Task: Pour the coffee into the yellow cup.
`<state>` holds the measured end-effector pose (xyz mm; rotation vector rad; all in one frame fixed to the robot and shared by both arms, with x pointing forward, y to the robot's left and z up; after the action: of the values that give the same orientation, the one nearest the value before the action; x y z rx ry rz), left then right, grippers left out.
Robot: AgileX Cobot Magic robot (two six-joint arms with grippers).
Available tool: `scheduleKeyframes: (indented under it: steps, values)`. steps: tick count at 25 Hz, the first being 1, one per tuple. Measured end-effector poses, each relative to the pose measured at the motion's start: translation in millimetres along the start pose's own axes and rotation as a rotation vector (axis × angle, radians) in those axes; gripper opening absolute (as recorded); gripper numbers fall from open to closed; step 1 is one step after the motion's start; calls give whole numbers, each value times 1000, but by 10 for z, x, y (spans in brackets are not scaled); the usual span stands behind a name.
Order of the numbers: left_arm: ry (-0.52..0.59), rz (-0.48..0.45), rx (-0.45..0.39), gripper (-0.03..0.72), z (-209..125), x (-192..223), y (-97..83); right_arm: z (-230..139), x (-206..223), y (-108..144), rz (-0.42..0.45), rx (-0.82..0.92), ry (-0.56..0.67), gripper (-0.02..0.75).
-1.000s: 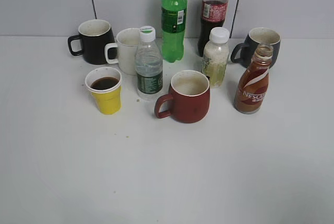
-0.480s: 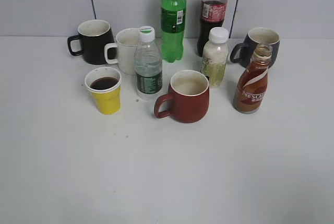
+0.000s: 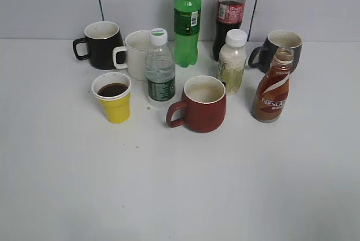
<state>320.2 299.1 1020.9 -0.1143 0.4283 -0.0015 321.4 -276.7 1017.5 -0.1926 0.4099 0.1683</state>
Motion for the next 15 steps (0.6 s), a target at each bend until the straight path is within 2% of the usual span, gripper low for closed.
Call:
scheduleKeyframes:
  steps: [15]
  values:
    - [-2,1,0,489,0,-3,1,0,0,0,0,0,0,591]
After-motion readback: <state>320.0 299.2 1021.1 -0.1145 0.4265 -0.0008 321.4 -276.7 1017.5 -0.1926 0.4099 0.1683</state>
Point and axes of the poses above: a point on each arm's last joint axis where the gripper is mounted, x pointing out along that axis toward the gripper, y along the wrist's bending axis when the last joint is at zero, z = x × y, the point moved 10 cm from there along x, pointing out along that axis toward the gripper, and after that the axes turned 7 degrees about -x, right-handed, at the moved point
